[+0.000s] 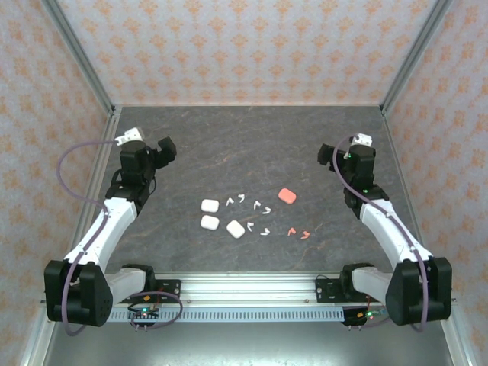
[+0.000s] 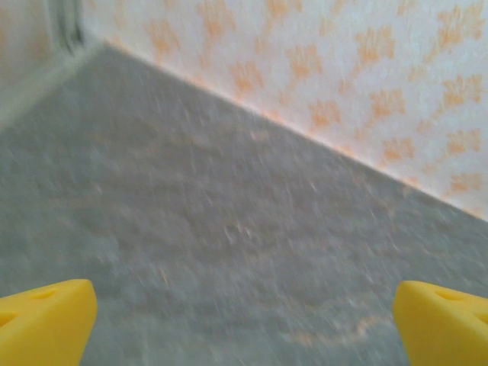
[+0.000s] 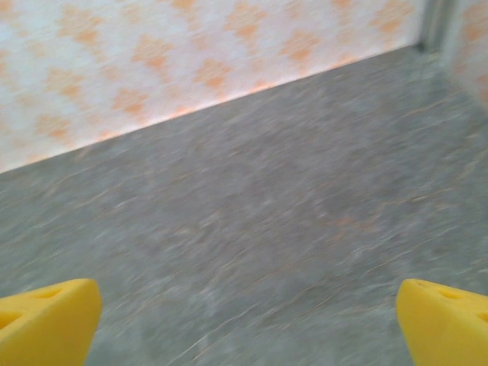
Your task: Insert wireless bluetooth earbuds into charging case
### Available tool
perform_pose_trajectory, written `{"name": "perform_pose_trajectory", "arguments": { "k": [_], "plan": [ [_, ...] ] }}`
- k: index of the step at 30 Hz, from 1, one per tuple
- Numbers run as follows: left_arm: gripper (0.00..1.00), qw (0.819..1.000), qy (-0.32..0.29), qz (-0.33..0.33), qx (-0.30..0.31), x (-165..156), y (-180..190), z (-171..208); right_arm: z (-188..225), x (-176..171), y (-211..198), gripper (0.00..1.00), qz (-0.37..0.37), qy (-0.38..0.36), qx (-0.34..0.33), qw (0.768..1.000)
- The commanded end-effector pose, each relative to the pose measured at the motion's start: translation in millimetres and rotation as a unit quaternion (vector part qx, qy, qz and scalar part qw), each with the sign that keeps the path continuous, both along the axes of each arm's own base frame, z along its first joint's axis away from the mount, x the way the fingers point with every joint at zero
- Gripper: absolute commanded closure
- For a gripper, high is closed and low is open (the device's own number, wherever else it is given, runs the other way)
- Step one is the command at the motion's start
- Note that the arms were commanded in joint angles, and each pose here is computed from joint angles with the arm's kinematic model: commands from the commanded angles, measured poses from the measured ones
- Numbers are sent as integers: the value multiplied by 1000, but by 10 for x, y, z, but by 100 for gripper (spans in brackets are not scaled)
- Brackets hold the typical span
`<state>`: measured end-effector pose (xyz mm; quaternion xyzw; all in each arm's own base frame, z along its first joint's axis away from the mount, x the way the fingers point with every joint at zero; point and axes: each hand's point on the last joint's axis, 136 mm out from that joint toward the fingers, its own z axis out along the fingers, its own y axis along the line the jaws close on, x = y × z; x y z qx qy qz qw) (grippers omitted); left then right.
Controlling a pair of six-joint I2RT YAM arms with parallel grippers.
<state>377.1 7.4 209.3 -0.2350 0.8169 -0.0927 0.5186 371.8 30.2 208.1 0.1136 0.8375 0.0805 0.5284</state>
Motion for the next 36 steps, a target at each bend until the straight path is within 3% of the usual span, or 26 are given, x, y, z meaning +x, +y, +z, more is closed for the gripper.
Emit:
{"name": "perform_pose_trajectory", "arguments": {
  "k": [1, 8, 14, 26, 36],
  "plan": [
    [1, 989, 79, -36, -120, -252, -372, -446, -194, -291, 384, 1, 69, 84, 30, 994],
    [1, 978, 99, -97, -156, -474, -813, -568, -450, -620, 960, 0, 179, 188, -44, 965],
    [1, 977, 98, -117, -150, -524, -992, -608, -899, -620, 1286, 0, 228, 257, -90, 935],
    [1, 984, 74, -99, -129, -596, -881, -452, -1607, -244, 1513, 4, 230, 327, -124, 908],
    [1, 985, 75, -84, -128, -621, -833, -491, -1824, -338, 1536, 15, 236, 363, -116, 894]
  ]
}}
